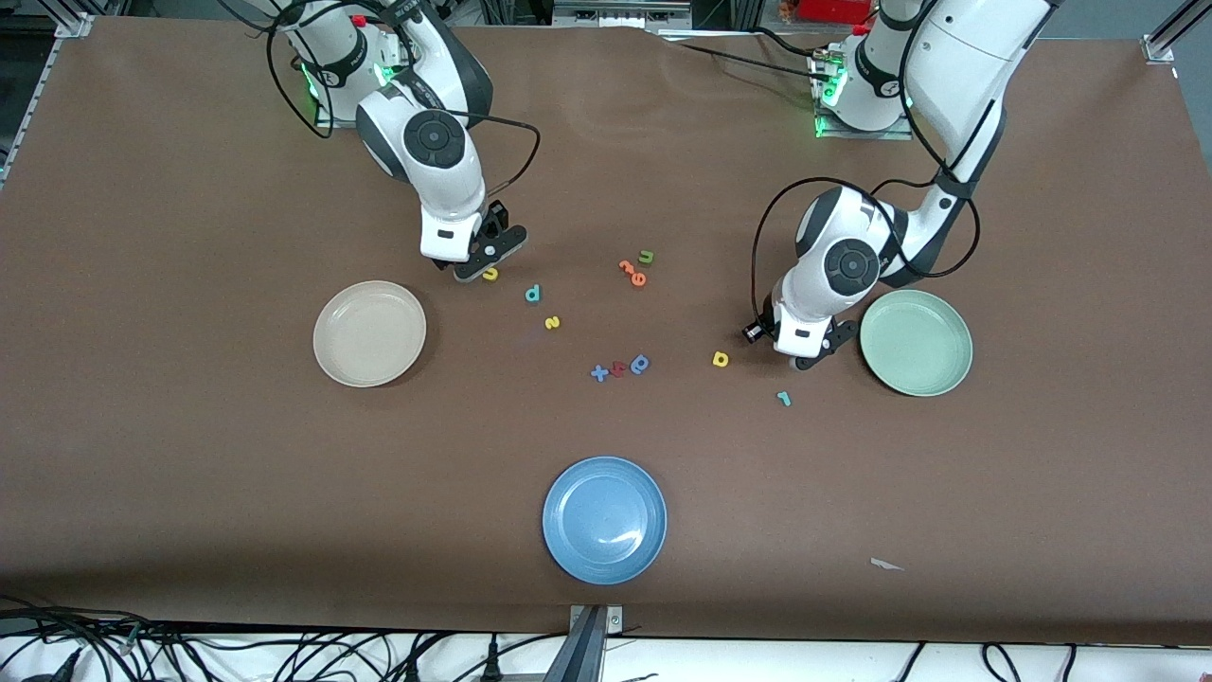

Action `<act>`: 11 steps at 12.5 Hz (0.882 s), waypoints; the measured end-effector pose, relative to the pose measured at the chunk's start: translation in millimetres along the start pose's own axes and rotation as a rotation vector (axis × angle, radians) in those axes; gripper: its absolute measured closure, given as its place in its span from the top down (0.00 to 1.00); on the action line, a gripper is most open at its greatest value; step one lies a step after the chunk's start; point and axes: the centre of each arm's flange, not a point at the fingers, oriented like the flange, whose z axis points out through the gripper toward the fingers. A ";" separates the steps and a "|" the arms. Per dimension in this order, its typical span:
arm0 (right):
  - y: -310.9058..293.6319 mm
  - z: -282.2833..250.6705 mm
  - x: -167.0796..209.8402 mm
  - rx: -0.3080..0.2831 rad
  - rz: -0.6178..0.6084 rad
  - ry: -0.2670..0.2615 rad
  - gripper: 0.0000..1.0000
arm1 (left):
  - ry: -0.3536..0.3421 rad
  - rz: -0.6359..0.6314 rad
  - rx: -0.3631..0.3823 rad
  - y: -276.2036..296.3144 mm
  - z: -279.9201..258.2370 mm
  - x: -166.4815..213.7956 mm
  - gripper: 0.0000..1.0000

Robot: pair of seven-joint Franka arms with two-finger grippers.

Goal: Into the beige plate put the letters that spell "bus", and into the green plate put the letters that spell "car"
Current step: 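Grasp the teal c with the left gripper while the right gripper lowers, then carry the c toward the green plate while the right gripper grasps yellow u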

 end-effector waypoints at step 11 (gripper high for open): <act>-3.2 70.6 -30.2 0.050 -0.211 0.166 0.76 | -0.044 0.022 0.072 -14.6 -98.1 55.9 0.10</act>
